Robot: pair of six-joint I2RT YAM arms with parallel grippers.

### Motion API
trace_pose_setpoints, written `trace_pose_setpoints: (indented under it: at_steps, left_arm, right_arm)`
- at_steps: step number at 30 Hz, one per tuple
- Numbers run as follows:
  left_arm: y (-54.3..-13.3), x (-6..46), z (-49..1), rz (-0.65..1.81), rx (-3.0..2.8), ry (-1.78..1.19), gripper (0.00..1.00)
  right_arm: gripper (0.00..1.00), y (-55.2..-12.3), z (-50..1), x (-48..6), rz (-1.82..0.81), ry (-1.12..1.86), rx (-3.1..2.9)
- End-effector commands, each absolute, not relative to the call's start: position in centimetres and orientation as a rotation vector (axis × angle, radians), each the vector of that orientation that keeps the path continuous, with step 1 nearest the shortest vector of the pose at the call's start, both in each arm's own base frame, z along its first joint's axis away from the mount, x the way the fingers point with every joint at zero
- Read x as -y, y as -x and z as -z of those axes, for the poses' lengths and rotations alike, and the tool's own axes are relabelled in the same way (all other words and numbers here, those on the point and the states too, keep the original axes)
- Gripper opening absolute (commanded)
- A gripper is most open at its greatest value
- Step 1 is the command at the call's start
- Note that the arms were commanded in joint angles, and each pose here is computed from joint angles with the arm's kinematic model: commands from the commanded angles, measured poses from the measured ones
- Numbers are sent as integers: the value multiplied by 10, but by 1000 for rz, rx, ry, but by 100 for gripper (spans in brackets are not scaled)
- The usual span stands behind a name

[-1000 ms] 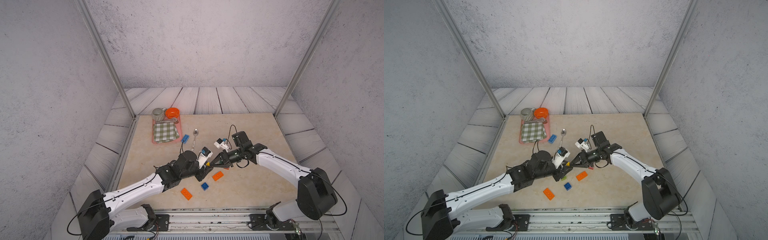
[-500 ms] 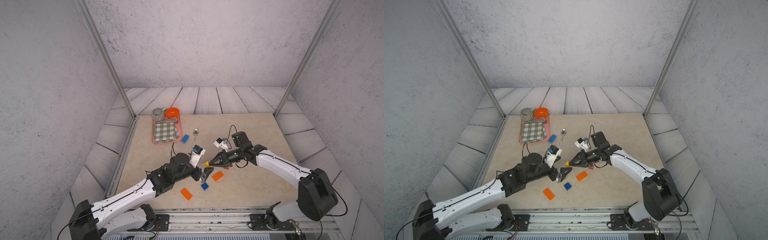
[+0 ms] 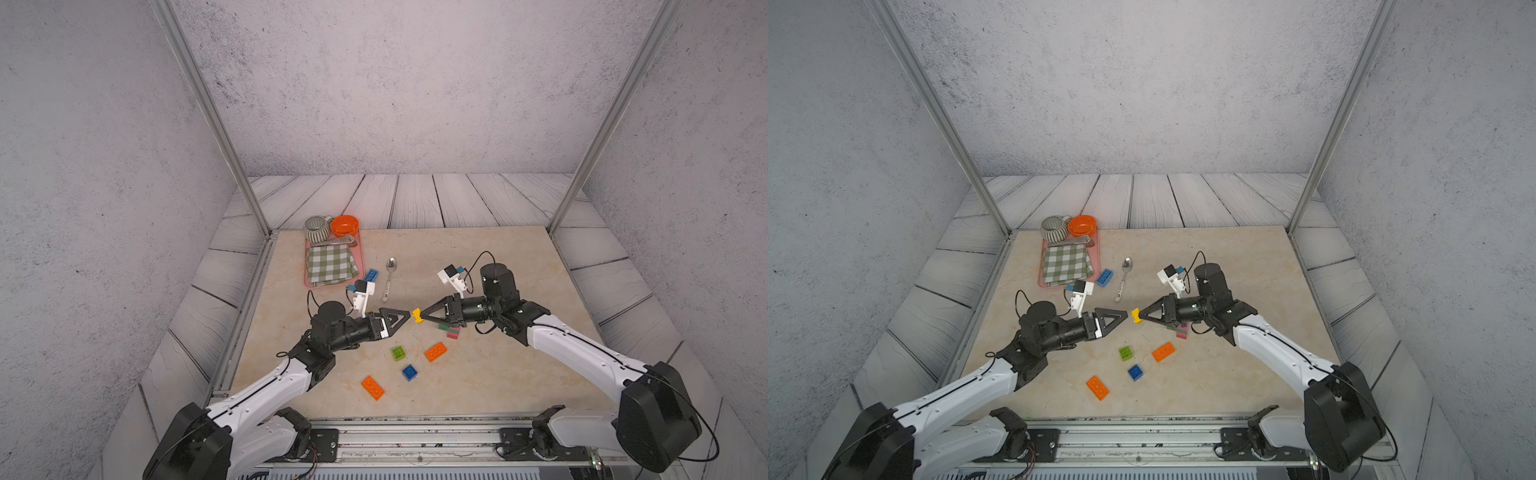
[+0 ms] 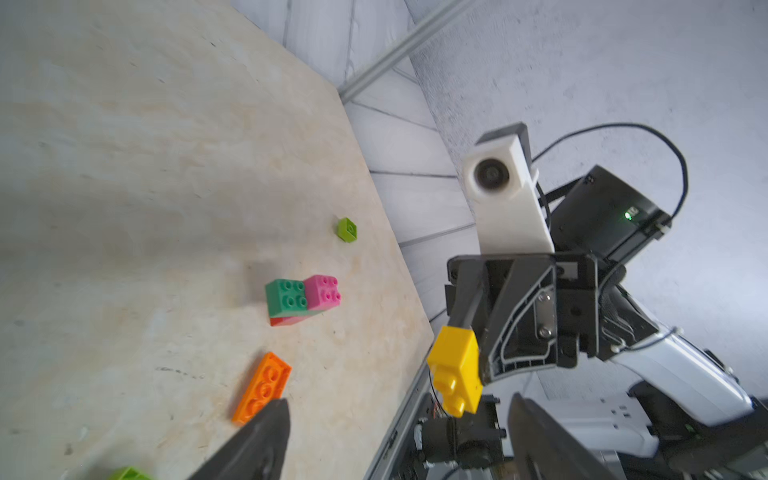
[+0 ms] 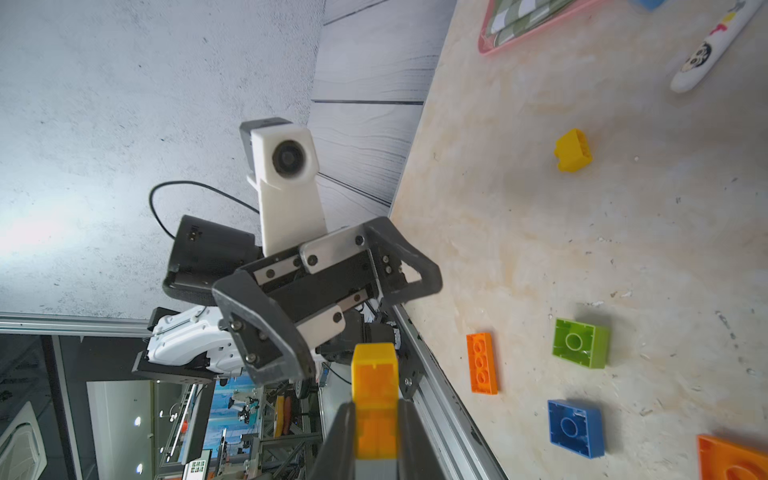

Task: Assemble the letter p with lego
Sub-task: Pick up the lego brick from the center of the board.

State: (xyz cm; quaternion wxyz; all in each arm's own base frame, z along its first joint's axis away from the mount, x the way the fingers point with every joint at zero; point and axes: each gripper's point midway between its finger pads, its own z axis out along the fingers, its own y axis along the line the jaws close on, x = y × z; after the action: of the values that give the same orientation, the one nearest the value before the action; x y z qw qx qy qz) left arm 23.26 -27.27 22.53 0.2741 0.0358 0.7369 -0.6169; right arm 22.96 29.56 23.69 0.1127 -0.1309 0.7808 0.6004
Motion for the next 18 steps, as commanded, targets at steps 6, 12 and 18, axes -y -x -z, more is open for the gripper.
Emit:
trace_pose_setpoints:
  at_steps: [6, 12, 18]
  left_arm:
    - [-218, 283, -283, 1977, -1727, -168, 67]
    - [-221, 283, -278, 1976, -1729, -153, 65]
    - [-225, 285, -278, 2005, -1710, -129, 66]
  right_arm:
    - [14, -241, -265, -298, -1831, 332, -2143]
    - [14, -240, -268, -298, -1850, 324, -2120]
    - [14, -239, -271, -297, -1866, 320, -2098]
